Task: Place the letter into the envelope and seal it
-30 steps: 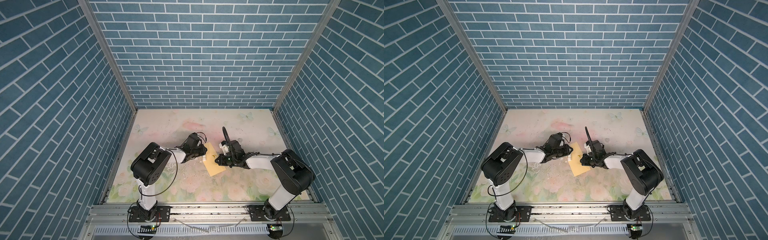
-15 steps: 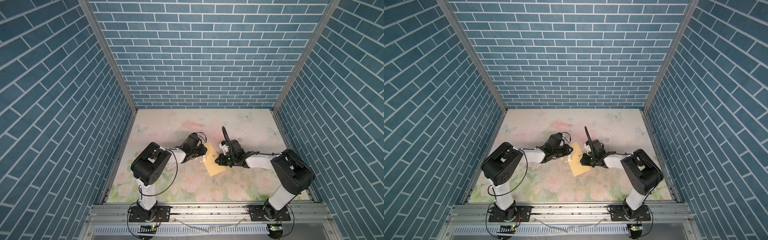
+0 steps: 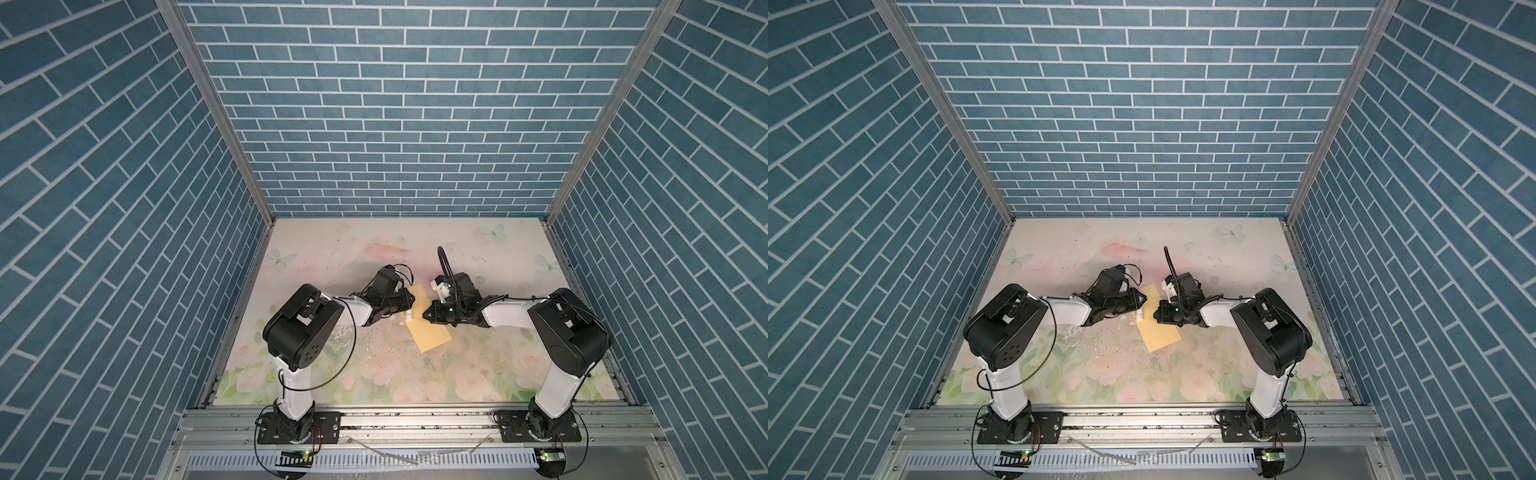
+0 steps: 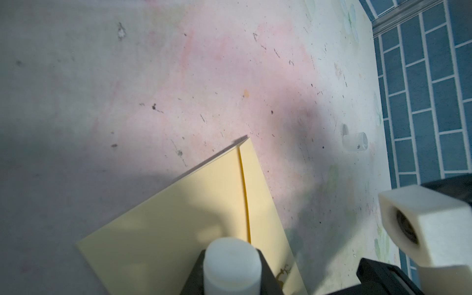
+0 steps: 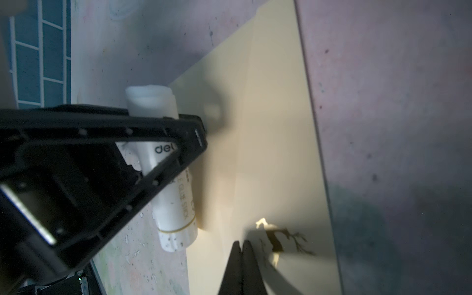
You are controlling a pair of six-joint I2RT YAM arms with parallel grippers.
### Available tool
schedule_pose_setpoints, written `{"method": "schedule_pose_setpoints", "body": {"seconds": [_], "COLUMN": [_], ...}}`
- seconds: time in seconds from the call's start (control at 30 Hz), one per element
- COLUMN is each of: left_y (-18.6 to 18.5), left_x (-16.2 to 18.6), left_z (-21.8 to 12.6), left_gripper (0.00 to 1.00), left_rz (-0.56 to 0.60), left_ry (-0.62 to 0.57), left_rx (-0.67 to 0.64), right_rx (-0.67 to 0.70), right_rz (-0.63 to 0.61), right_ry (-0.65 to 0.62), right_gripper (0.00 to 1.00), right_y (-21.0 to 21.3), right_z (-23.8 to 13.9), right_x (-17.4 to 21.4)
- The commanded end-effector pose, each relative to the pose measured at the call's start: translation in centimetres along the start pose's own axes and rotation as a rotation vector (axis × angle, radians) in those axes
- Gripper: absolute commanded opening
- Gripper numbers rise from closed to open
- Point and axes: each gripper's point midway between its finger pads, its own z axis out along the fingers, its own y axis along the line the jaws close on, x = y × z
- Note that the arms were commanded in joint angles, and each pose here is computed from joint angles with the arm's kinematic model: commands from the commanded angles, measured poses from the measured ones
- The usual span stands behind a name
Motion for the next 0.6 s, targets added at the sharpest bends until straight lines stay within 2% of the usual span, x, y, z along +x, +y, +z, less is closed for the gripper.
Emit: {"method": "schedule_pose_setpoints", "body": {"seconds": [0.0,0.27,0.57], "left_y": [2.7,2.6,2.8], "left_x": [1.9,1.8,2.0], "left_z": [0.9,0.8,0.8], "left_gripper": [0.0,0.0,0.0], "left_rz": [-0.011,-0.009,-0.01], "left_ry": [0.052,0.05,0.053], "left_rx": [-0.088,-0.086,-0.09], "right_rx": [0.118,0.158,0.165], "right_rz": [0.075,0.068,0.082], "right_ry": [0.099,0.107,0.075], "right_gripper": [0.0,0.0,0.0], "right_y": [-3.4,-4.2,-4.6], "right_z": [1.6,1.6,1.6], "right_x": [3.0,2.8,-0.1]}}
